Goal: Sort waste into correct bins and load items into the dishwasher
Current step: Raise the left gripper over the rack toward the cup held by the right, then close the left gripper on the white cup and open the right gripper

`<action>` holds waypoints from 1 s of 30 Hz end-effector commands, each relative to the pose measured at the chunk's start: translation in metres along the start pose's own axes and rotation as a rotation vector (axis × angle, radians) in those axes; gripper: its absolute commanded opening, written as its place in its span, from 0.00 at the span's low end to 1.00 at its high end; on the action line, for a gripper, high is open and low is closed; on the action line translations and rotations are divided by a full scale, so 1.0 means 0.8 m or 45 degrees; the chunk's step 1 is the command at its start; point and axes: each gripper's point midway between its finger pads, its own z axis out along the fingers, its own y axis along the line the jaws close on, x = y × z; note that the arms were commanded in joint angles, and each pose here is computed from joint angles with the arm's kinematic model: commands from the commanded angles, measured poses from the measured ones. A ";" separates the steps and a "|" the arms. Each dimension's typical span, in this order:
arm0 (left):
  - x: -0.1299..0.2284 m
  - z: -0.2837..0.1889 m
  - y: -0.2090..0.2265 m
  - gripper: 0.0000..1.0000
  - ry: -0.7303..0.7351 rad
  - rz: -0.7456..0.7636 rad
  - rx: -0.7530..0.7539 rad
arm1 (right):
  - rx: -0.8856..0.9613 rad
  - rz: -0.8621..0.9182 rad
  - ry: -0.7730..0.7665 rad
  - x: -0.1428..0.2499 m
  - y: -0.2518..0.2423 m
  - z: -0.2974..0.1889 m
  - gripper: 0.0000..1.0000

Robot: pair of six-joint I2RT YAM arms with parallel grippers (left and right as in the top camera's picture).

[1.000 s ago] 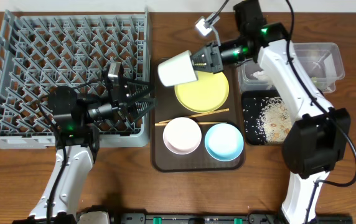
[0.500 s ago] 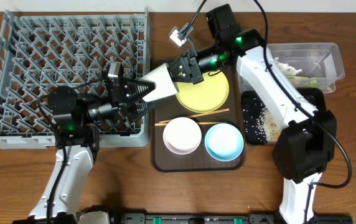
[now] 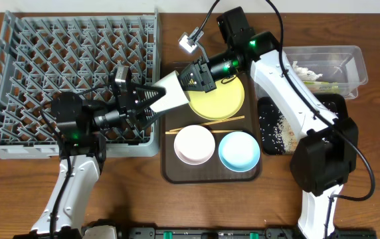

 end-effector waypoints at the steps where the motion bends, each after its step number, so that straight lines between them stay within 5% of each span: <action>1: -0.006 0.000 -0.007 0.88 -0.019 0.040 0.006 | -0.039 0.005 0.011 0.007 0.003 0.007 0.01; 7: -0.008 0.000 -0.007 0.87 -0.028 0.040 0.006 | -0.039 0.006 0.012 0.008 0.002 0.008 0.01; 12: -0.009 0.000 -0.007 0.77 -0.034 0.040 0.007 | -0.050 0.001 0.025 0.009 0.006 0.015 0.01; 30: -0.017 0.000 -0.008 0.74 -0.082 0.040 0.009 | -0.066 0.015 0.050 0.015 0.012 0.025 0.01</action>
